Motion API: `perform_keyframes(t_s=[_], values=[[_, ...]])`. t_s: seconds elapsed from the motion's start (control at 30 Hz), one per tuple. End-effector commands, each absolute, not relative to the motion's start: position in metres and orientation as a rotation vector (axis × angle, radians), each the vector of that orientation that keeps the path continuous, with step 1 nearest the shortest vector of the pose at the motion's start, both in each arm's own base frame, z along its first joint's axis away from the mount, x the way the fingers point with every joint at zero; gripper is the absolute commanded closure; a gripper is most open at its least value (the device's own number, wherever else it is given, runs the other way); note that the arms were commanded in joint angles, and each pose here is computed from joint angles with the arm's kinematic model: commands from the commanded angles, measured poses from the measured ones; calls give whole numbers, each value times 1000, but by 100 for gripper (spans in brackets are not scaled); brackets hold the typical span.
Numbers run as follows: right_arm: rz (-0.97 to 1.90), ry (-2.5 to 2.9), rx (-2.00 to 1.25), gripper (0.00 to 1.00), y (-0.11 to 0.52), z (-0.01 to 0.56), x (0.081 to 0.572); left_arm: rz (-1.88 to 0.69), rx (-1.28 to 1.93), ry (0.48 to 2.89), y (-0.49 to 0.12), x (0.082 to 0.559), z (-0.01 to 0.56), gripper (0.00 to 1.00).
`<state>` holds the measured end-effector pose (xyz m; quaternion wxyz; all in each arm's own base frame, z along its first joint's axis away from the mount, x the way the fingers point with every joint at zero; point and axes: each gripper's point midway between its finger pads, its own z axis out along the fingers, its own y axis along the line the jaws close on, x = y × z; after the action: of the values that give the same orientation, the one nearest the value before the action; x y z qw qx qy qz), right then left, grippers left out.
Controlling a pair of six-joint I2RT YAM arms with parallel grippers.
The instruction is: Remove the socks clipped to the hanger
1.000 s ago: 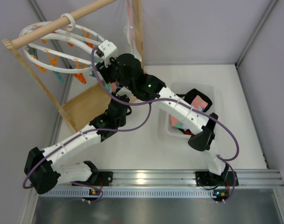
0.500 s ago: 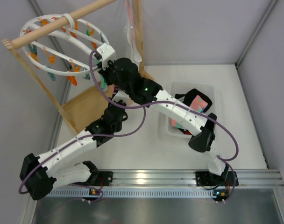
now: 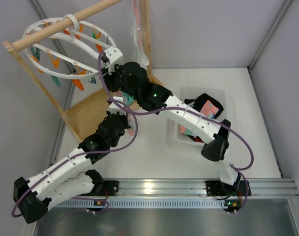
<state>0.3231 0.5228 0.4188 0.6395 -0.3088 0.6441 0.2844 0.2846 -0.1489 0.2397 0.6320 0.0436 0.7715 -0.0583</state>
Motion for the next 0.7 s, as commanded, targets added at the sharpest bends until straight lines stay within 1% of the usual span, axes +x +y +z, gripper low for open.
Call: perform_keyframes(t_s=[0.0, 0.07, 0.1, 0.13, 0.17, 0.2, 0.23, 0.3, 0.33, 0.4, 0.43, 0.47, 0.5, 0.53, 0.57, 0.6, 0.63, 0.67], values=[[776, 1334, -666, 63, 511, 484, 291, -457, 137, 1738, -190, 265, 262, 100], [785, 1327, -668, 63, 508, 489, 289, -535, 151, 1745, -200, 257, 261, 100], [784, 1331, -672, 62, 508, 487, 290, -579, 156, 1750, -206, 252, 261, 100], [787, 1325, -669, 59, 504, 492, 287, -614, 178, 1747, -211, 247, 263, 100], [783, 1329, -670, 53, 502, 491, 288, -641, 195, 1747, -216, 243, 264, 100], [788, 1320, -665, 51, 498, 496, 285, -670, 205, 1752, -220, 239, 263, 100], [788, 1319, -665, 53, 496, 497, 286, -692, 225, 1754, -224, 236, 262, 100], [788, 1320, -668, 52, 491, 499, 286, -741, 241, 1765, -231, 231, 262, 100], [785, 1324, -669, 42, 490, 498, 286, -759, 253, 1773, -235, 229, 261, 100], [814, 1333, -653, 32, 482, 506, 281, -820, 243, 1775, -243, 226, 268, 100], [826, 1327, -666, 18, 479, 508, 276, -831, 250, 1788, -248, 227, 268, 100], [819, 1342, -674, 6, 476, 503, 275, -848, 243, 1774, -252, 229, 279, 100], [822, 1327, -660, 1, 461, 516, 269, -852, 249, 1783, -258, 230, 279, 100], [819, 1332, -662, 1, 453, 517, 266, -858, 252, 1778, -261, 232, 283, 100], [803, 1361, -674, 1, 448, 505, 265, -862, 253, 1770, -265, 233, 288, 100], [812, 1340, -641, 1, 425, 522, 258, -876, 248, 1744, -268, 235, 302, 100], [805, 1351, -633, 1, 416, 521, 256, -874, 255, 1752, -273, 237, 302, 100], [784, 1384, -636, 1, 408, 509, 257, -880, 257, 1744, -276, 238, 308, 100]])
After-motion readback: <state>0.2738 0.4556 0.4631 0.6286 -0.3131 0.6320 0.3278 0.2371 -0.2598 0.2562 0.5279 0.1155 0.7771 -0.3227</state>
